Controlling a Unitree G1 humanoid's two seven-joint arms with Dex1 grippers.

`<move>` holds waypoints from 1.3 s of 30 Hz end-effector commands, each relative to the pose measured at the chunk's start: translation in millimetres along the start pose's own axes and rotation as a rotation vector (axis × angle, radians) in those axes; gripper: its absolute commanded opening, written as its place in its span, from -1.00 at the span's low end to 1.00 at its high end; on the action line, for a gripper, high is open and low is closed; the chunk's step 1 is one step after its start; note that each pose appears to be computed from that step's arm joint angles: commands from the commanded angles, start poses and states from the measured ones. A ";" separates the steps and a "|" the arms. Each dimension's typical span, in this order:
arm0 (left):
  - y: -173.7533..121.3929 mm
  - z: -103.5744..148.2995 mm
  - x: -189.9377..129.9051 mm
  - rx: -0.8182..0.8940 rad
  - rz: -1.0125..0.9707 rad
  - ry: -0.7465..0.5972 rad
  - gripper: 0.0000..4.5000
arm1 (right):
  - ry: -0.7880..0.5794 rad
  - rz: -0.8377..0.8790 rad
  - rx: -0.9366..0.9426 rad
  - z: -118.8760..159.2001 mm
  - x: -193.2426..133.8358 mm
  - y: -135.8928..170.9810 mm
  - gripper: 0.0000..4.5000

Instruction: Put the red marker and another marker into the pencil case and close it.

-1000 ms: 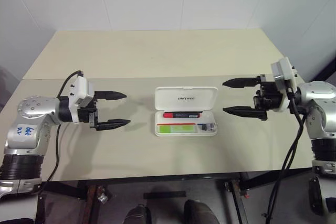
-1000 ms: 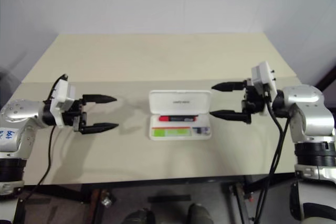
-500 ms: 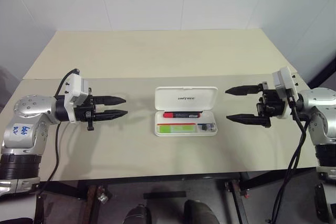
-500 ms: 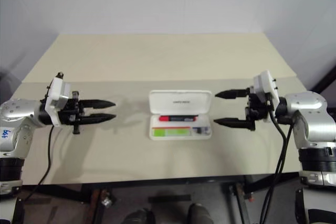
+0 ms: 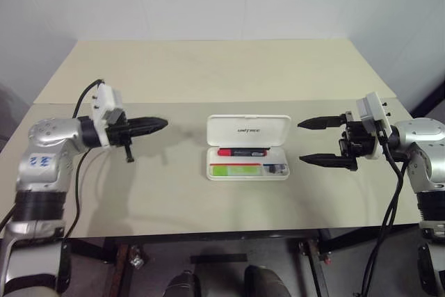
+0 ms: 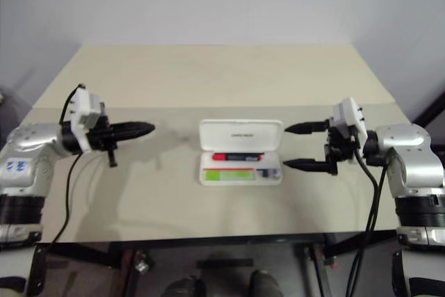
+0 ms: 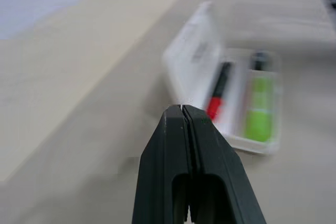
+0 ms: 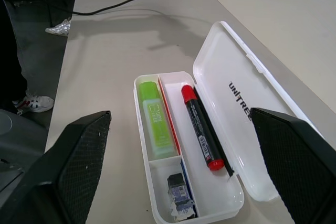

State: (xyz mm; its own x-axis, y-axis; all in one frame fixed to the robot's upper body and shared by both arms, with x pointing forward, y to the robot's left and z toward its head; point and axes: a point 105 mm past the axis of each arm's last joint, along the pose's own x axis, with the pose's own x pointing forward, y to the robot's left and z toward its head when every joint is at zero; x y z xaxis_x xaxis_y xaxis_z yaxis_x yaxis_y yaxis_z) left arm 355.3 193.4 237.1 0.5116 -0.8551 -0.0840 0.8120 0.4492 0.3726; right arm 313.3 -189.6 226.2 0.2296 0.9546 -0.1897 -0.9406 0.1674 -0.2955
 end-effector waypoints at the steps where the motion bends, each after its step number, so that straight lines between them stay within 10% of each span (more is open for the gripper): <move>1: 15.0 1.5 14.0 0.041 0.059 0.021 -0.99 | -0.001 0.012 -0.049 9.3 -3.8 0.5 1.00; 23: -19.6 -4.8 124.6 0.031 -0.187 -0.059 -0.99 | -0.047 -0.036 -0.034 8.6 7.3 5.5 1.00; 39: -94.6 -31.7 113.3 0.130 -0.526 0.115 -0.99 | -0.058 -0.045 -0.014 8.9 8.7 4.7 1.00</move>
State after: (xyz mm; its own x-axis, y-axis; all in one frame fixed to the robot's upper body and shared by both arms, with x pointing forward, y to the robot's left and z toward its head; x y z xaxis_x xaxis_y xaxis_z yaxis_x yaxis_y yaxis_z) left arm 350.4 67.2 160.7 0.0847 -0.9282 -0.3624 0.9366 -0.0499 0.3467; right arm 311.7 -179.2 220.1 0.2570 0.9550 -0.1480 -0.9388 0.2104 -0.2727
